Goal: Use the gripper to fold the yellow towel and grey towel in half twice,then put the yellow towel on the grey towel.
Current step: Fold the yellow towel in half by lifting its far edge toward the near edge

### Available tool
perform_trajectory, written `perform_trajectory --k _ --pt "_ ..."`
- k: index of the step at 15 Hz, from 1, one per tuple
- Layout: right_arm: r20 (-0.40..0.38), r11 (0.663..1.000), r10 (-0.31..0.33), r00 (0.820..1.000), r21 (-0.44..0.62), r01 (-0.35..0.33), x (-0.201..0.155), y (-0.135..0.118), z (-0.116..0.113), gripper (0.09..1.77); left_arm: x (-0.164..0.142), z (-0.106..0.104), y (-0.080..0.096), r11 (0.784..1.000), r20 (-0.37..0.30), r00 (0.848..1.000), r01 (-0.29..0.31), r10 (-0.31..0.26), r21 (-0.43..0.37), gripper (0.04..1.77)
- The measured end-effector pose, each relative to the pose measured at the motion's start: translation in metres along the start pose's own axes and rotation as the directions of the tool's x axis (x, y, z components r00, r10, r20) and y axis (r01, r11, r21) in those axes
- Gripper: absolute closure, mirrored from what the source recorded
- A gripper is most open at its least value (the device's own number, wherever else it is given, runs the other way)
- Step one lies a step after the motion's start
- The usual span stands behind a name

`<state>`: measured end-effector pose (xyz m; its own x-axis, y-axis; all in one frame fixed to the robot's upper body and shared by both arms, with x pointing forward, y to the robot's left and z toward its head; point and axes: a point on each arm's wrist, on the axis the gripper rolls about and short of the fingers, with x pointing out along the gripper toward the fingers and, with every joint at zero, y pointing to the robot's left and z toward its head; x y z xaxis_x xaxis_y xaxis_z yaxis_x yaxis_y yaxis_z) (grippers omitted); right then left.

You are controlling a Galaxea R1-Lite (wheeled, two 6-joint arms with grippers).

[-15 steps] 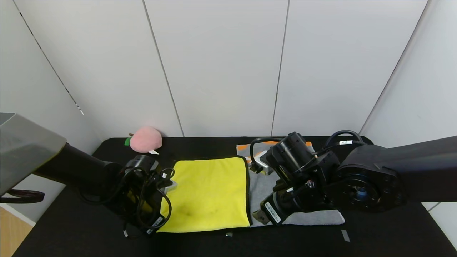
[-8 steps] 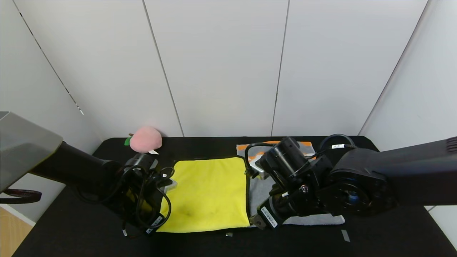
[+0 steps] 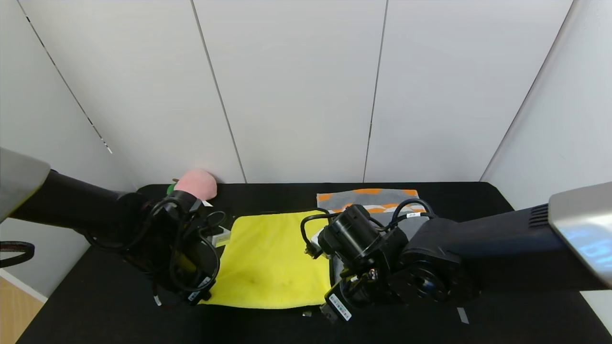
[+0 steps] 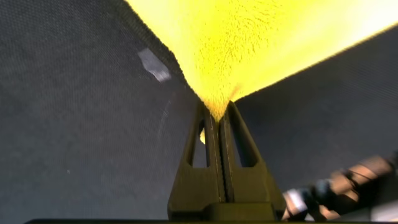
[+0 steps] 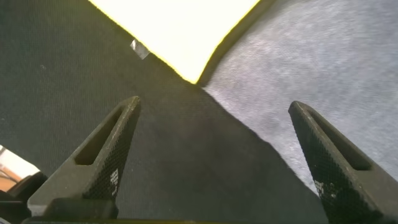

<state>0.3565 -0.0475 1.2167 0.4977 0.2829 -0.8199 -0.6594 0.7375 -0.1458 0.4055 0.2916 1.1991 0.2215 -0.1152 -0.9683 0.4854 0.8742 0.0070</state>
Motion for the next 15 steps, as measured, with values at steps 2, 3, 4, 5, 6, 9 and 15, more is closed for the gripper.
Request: perform_trajectory --k 2,3,4,5,6,9,15 --pt "-0.010 1.000 0.002 1.000 -0.012 -0.003 0.005 0.006 -0.001 0.14 -0.011 0.003 0.006 1.000 0.006 1.000 0.010 -0.010 -0.017 1.70" --pt "-0.012 1.000 -0.011 1.000 -0.019 0.011 0.008 0.009 -0.001 0.14 -0.016 0.005 0.008 1.000 0.020 1.000 0.009 -0.009 -0.022 1.70" --pt "-0.016 0.999 -0.024 1.000 -0.026 0.023 0.011 0.012 -0.001 0.14 -0.019 0.006 0.009 1.000 0.032 0.999 0.010 -0.010 -0.024 1.70" --pt "-0.014 0.999 -0.026 1.000 -0.031 0.026 0.014 0.015 -0.001 0.14 -0.022 0.007 0.010 1.000 0.044 0.999 0.008 -0.007 -0.024 1.70" --pt "-0.015 0.999 -0.025 1.000 -0.036 0.024 0.016 0.018 0.000 0.14 -0.024 0.007 0.010 1.000 0.051 0.999 0.005 -0.004 -0.024 1.70" --pt "0.008 0.998 -0.044 0.999 -0.042 0.044 0.025 0.025 0.002 0.14 -0.029 0.009 0.013 1.000 0.067 0.998 -0.003 0.005 -0.026 1.70" --pt "0.062 0.991 -0.112 0.992 -0.063 0.116 0.042 0.045 0.001 0.14 -0.031 0.011 0.014 1.000 0.080 0.997 -0.009 0.011 -0.029 1.70"
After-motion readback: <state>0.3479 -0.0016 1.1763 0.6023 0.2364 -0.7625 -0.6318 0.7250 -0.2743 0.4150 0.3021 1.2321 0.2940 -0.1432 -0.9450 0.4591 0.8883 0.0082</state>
